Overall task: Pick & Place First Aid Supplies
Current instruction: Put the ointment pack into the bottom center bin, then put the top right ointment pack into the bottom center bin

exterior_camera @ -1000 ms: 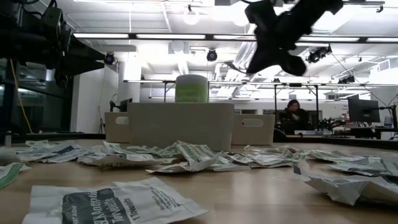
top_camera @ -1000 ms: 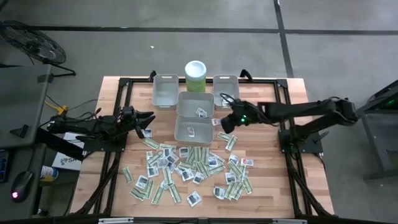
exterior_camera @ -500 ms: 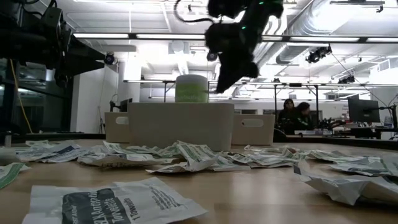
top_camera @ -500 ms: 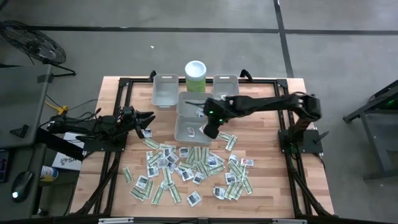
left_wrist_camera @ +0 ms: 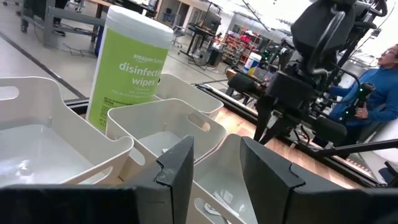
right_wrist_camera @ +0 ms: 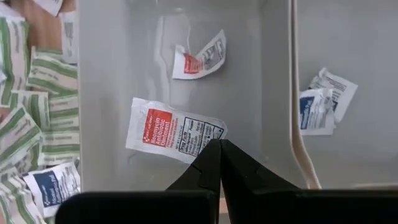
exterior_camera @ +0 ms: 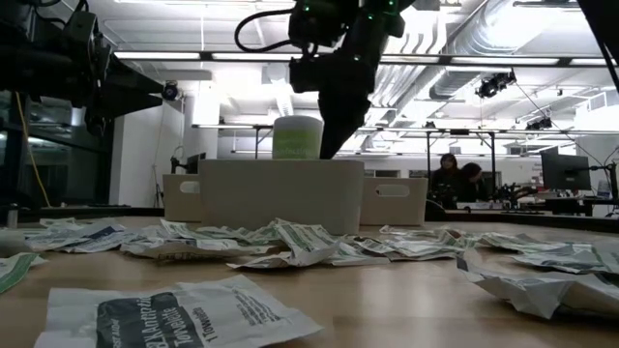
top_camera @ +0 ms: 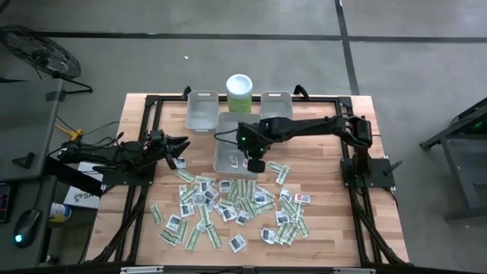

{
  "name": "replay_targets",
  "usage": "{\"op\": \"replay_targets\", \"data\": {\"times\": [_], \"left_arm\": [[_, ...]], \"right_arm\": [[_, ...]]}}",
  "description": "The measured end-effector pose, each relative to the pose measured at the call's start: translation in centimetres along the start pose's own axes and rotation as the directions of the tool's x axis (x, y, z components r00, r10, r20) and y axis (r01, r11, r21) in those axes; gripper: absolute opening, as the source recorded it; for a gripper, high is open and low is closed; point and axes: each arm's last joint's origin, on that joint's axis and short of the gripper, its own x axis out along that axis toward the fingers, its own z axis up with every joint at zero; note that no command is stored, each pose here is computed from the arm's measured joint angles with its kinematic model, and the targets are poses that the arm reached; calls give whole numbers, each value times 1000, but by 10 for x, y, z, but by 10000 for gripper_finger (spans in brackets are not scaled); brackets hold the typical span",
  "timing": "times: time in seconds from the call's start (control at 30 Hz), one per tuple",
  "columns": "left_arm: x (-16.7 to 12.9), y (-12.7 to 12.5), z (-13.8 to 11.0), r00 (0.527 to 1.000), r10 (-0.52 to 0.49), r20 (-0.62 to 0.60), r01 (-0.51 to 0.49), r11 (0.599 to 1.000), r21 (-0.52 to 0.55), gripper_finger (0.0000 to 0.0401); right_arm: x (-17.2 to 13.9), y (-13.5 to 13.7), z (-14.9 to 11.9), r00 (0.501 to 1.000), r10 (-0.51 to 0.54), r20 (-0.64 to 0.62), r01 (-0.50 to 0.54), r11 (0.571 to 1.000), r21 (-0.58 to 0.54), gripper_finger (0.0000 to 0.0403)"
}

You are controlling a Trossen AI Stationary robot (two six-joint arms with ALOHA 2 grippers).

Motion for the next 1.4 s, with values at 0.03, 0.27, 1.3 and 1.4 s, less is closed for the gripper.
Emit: {"op": "replay_targets", "data": {"times": [0.03,0.27,1.3,1.4], "left_arm": [[0,0,0,1000,0,0,0,1000,0,131],[0,0,0,1000,0,0,0,1000,0,131],[0,0,0,1000,0,0,0,1000,0,131],[0,0,0,1000,0,0,0,1000,0,131]], "right_arm": [[1,0,-1,1000,2,-2,-2,1000,-22,0],[2,0,-2,1000,1,-12,-1,1000,-16,4],[-40,51,-106,988,-23,-151,138,564,814,161],[-38,66,-128,983,12,-183,150,524,839,158]]}}
